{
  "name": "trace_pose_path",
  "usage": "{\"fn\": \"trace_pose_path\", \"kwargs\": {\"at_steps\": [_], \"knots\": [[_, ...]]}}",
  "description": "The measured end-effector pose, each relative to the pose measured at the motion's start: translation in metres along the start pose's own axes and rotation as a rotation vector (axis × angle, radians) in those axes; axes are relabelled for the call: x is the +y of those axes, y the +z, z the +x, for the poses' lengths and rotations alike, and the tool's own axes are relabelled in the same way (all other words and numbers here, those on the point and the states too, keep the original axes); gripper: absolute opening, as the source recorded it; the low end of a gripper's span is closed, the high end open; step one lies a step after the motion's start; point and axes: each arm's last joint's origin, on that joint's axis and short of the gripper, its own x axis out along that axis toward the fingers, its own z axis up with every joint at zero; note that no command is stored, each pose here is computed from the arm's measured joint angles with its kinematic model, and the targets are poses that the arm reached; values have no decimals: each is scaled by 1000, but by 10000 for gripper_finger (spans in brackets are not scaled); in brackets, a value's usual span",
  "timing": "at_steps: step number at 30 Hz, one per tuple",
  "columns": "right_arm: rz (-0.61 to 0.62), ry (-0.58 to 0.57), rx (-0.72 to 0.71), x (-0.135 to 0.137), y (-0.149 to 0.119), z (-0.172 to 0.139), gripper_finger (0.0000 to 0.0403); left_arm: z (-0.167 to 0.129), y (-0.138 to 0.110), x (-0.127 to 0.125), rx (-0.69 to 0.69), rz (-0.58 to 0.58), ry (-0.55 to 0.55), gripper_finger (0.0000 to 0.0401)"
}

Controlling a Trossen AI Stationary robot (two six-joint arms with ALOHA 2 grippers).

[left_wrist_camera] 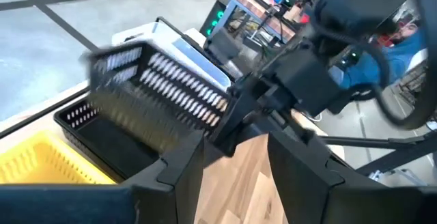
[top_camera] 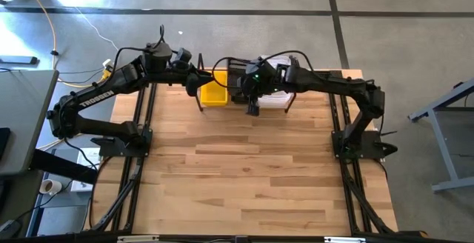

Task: Stack baskets on shelf by color
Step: Stack the black bin on top of the black bin on the shelf

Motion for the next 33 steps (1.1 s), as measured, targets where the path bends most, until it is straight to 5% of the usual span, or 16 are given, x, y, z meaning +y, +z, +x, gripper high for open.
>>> {"fn": "trace_pose_path", "kwargs": {"at_steps": [10,33], "knots": [[-28,-21,17,-12,-33,23,0,0,0,1,-15,15,33,152],[4,-65,163,-8,-61,69,0,0,0,1,-3,25,21,152]]}}
